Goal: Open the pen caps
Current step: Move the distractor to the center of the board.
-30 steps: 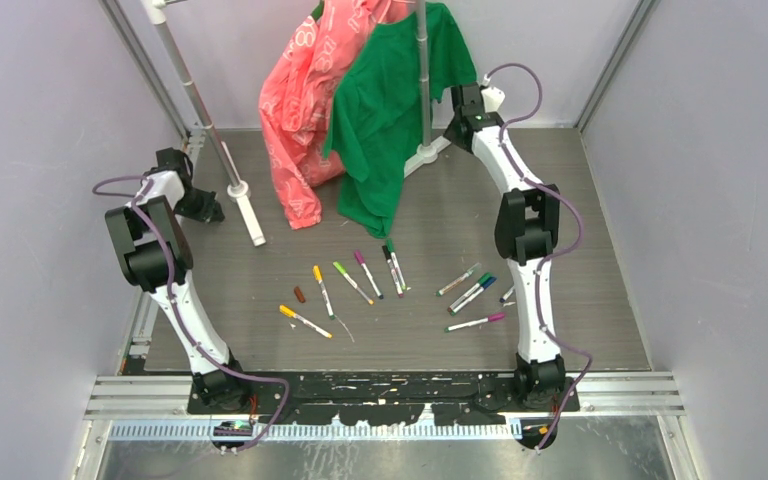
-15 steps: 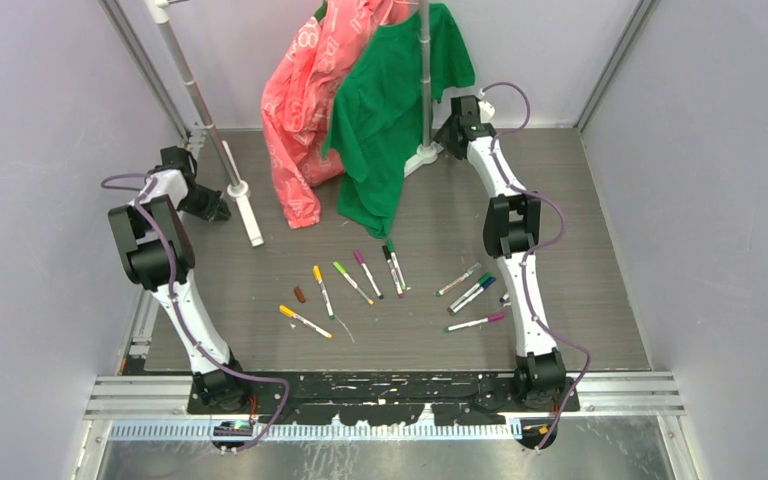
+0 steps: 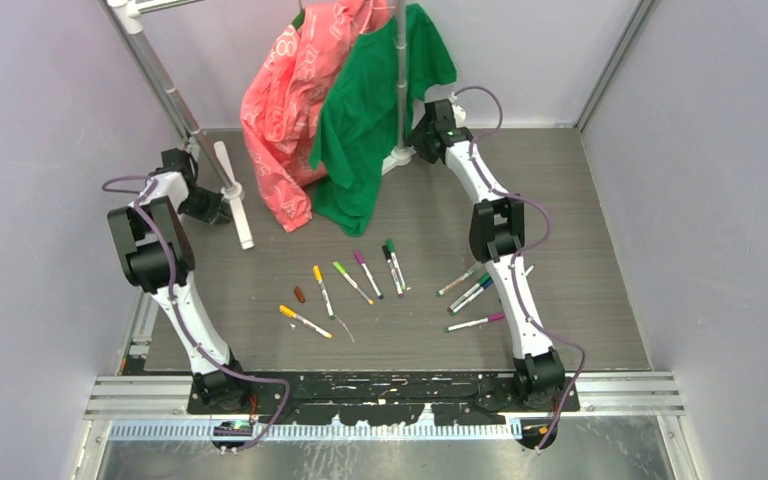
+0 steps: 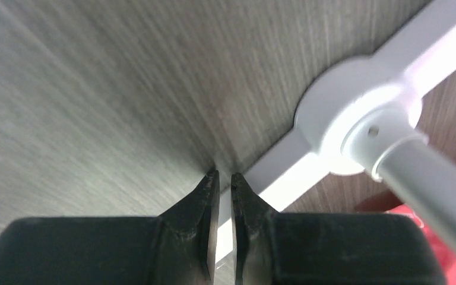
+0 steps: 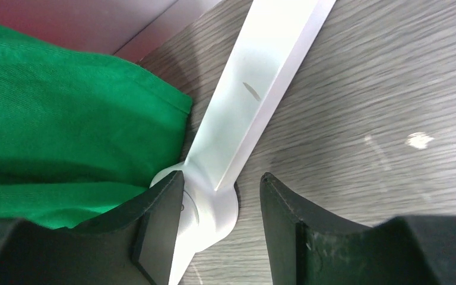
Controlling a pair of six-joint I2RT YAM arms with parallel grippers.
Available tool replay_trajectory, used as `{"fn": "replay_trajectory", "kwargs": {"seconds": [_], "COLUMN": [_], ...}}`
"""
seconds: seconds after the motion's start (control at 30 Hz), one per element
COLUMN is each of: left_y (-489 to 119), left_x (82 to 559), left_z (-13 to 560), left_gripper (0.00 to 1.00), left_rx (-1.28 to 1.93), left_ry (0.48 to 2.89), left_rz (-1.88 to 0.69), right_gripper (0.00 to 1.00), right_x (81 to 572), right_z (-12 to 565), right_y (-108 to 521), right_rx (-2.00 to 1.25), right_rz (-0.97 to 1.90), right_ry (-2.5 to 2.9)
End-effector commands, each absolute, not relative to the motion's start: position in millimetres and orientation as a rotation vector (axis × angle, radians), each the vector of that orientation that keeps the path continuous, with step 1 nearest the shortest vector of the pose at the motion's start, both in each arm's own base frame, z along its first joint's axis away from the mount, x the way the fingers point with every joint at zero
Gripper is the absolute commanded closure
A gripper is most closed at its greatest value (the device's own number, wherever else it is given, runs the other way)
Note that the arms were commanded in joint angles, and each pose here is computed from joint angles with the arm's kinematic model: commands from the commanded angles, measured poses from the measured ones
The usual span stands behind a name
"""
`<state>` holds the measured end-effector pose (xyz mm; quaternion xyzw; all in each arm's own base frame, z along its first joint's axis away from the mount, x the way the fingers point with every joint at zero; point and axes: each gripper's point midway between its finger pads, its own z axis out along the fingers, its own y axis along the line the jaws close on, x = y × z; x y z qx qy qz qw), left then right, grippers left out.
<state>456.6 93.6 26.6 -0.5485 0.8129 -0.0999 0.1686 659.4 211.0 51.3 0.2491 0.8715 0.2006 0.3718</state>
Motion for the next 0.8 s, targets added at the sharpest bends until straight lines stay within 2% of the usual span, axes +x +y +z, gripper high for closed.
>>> {"fn": "replay_trajectory", "kwargs": {"seconds": [0.0,0.37,0.77], "left_y": [101.2,132.1,122.6], "left_x": [447.3,413.7,404.3], "left_z": [62.3,122.0,161.6], "left_gripper": [0.86,0.86,0.85], "left_rx": [-1.570,-1.587,-1.523], "left_ry": [2.220,1.972,1.898], "left_rz": [-0.241,-0.080,-0.160], "right_gripper": [0.44,0.43,0.42], "right_x": [650.7,638.7,627.5], "right_z": [68.0,65.5,69.6], "right_y": [269.7,304.5,339.8], "right_rx": [0.562,0.528,0.488], "right_rz": [0.676,0.728,0.804], "right_ry": [2.220,2.232,2.228]}}
